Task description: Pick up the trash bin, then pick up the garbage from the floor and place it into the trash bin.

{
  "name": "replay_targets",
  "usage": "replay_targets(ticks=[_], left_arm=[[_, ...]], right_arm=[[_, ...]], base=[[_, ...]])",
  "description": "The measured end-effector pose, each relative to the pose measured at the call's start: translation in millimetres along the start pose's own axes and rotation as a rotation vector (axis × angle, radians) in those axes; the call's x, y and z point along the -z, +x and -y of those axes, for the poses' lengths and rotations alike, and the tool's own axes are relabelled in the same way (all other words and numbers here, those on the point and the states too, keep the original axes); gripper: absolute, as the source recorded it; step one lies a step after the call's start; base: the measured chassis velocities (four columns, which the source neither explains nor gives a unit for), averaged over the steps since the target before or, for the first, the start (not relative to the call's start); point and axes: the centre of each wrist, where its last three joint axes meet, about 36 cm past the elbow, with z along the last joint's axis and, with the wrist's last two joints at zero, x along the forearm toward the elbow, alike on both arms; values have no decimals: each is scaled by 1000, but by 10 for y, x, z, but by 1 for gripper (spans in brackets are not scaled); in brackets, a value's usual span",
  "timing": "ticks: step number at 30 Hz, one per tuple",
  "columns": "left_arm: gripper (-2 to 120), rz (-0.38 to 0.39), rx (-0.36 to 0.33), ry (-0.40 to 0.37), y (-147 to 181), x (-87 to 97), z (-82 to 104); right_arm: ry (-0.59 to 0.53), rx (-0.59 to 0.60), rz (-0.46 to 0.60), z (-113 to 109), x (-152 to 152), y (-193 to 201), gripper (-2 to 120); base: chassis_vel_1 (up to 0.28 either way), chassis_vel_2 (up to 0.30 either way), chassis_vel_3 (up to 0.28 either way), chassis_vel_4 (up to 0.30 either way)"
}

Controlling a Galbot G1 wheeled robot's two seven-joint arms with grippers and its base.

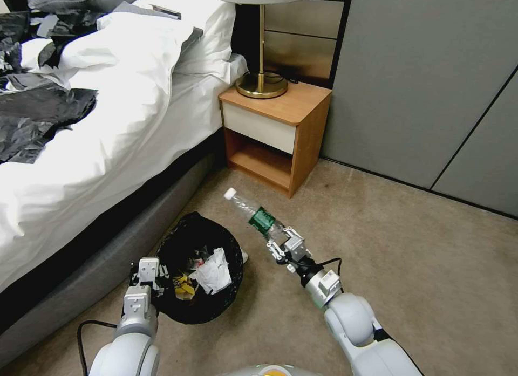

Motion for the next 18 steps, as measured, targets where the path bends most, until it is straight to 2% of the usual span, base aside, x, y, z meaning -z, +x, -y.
replay_targets(ticks=[6, 11, 18], left_arm=[[1, 0, -4, 4, 3, 4, 22], [1, 0, -7, 7, 8, 5, 43], [1, 2, -11, 7, 12, 10, 61]], right_arm=[[-5, 83, -12, -338, -67, -4, 30], [-6, 116, -41, -480, -179, -12, 30], [-15, 124, -62, -563, -246, -62, 30]], base=[[0, 0, 0, 0], [0, 0, 0, 0], [0, 0, 0, 0]])
